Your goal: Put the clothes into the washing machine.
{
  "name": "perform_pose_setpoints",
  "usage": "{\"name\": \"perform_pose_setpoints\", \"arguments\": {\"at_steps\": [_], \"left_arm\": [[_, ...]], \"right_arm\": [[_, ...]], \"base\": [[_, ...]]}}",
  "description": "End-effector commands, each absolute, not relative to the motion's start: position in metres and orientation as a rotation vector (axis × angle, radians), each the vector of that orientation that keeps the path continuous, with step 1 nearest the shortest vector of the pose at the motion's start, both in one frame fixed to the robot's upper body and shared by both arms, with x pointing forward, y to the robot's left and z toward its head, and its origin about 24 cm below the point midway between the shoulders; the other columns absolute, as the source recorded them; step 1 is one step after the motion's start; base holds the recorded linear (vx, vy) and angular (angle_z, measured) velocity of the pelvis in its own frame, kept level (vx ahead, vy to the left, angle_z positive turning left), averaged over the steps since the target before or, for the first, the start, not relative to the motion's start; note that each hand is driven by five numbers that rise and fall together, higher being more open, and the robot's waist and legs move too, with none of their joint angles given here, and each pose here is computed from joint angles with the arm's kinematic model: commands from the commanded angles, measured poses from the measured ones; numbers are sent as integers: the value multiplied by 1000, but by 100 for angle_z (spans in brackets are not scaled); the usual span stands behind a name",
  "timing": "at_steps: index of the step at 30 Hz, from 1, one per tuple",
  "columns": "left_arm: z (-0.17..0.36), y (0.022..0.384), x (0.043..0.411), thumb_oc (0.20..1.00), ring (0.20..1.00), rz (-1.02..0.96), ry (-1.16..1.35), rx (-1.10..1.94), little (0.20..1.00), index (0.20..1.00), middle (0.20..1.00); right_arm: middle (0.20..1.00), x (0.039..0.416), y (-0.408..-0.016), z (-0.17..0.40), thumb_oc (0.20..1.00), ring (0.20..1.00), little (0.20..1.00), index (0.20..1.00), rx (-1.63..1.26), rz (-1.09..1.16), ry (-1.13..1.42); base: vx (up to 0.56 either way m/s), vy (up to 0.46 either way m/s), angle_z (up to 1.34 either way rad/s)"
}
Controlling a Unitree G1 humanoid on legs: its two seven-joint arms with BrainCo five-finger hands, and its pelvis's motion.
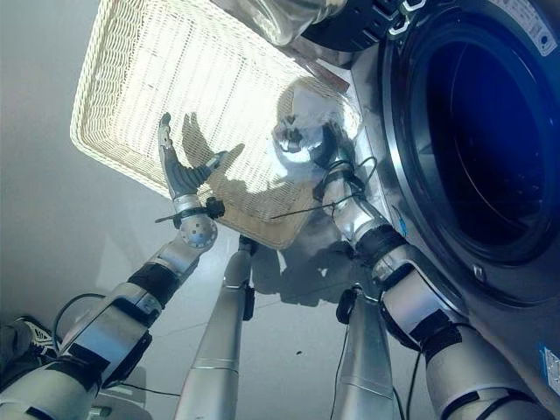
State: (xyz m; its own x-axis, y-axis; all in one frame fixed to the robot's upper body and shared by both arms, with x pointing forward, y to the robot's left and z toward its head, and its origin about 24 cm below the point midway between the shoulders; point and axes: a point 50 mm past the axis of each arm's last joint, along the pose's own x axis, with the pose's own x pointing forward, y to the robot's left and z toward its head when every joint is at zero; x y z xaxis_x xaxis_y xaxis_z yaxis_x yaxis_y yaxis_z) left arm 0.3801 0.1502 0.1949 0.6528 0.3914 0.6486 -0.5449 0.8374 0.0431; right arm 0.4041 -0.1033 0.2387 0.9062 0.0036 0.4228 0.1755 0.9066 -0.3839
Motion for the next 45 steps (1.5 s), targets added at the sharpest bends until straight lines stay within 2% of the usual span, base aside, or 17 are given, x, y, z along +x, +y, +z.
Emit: {"name": "perform_pose_setpoints", "arguments": {"at_steps": [1,4,7,10,13,19,27,28,32,33,35,36,37,39,42,45], "left_arm": [[204,161,377,1000,1000,598,-705,175,1000,1000,1000],[200,167,375,1000,1000,638,-697,177,1000,1000,1000],[200,174,373,1000,1000,661,-696,182,1000,1000,1000],[200,178,372,1000,1000,674,-696,185,1000,1000,1000],[198,190,370,1000,1000,697,-696,184,1000,1000,1000],[197,202,369,1000,1000,711,-697,186,1000,1000,1000],[204,205,372,1000,1000,703,-703,181,1000,1000,1000],[204,204,373,1000,1000,698,-702,180,1000,1000,1000],[205,202,374,1000,1000,692,-703,178,1000,1000,1000],[205,203,374,1000,1000,685,-704,184,1000,1000,1000],[200,207,372,1000,1000,681,-704,200,1000,1000,1000],[200,207,372,1000,1000,681,-705,199,1000,1000,1000],[195,213,367,1000,1000,676,-717,227,1000,1000,1000],[193,217,364,1000,1000,678,-725,237,1000,1000,1000],[195,236,355,1000,1000,703,-732,248,1000,1000,1000],[197,248,352,1000,1000,728,-721,250,1000,1000,1000]], "right_arm": [[200,389,-104,237,200,200,200,200,-74,13,-494],[200,372,-120,253,200,200,200,200,262,88,-607],[200,362,-135,260,200,200,200,200,438,117,-683],[200,356,-144,264,200,200,200,200,506,122,-731],[200,351,-170,267,200,200,200,200,607,85,-788],[200,358,-200,256,200,200,200,200,703,30,-752],[200,382,-227,225,200,200,200,200,711,-95,-545],[200,389,-234,213,200,200,200,200,694,-159,-458],[200,394,-251,210,200,200,200,200,694,-242,-397],[200,394,-269,218,200,200,200,200,740,-333,-408],[200,384,-298,242,200,200,200,200,848,-487,-523],[200,384,-299,243,200,200,200,200,848,-488,-524],[200,364,-328,277,200,200,200,200,903,-646,-708],[200,353,-334,298,200,200,200,200,899,-713,-806],[200,311,-341,360,200,200,200,200,843,-829,-1094],[200,290,-349,375,200,200,200,200,820,-863,-1182]], "base": [[-2,47,-1],[1,55,-6],[-4,28,-6],[-5,16,-10],[-10,17,-12],[-6,4,-7],[-3,0,-2],[0,0,0],[0,0,0],[0,0,0],[7,-16,0],[-1,-92,-1],[-8,-104,-1],[-15,-83,0],[-29,-12,1],[-6,7,1]]}}
